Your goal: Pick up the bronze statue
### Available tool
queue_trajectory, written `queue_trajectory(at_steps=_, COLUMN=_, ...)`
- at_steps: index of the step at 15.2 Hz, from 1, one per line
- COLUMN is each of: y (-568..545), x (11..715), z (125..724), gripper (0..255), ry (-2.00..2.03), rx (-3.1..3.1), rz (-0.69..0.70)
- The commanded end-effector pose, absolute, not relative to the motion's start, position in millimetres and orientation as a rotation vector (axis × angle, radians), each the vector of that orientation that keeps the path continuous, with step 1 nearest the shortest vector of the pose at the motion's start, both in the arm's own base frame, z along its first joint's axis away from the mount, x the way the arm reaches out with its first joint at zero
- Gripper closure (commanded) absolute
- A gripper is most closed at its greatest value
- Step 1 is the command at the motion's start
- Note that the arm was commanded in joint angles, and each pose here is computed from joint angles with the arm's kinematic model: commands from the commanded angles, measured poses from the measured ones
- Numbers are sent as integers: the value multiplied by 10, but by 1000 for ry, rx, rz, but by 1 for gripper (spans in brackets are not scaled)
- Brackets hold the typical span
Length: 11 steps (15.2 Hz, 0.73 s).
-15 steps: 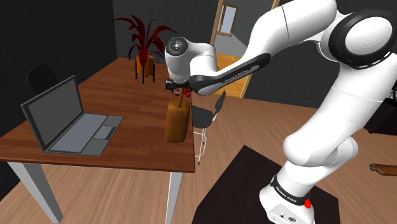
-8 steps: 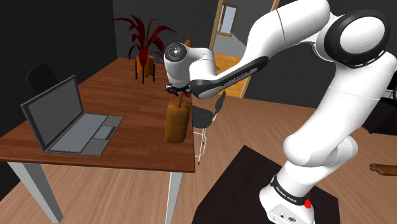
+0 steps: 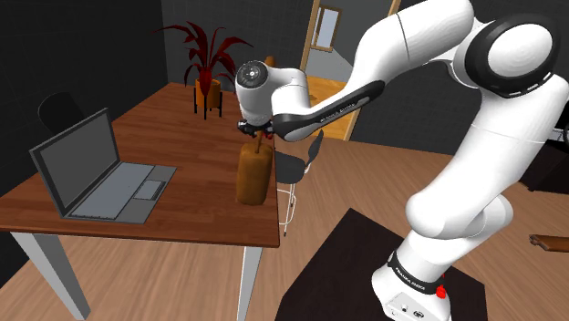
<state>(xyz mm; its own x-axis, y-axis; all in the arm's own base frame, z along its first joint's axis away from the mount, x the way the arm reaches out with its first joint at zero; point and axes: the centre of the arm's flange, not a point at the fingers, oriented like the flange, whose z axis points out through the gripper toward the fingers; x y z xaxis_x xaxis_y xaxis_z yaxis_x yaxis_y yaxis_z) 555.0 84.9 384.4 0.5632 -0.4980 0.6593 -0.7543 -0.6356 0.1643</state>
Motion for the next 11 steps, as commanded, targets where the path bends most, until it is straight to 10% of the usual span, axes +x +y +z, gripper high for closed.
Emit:
queue_trajectory(at_steps=1, y=840, x=5550, z=3921, gripper=255, ry=-1012, rx=2366, rz=804)
queue_trajectory(at_steps=11, y=840, x=5550, z=4449, gripper=255, ry=-1012, rx=2366, rz=804)
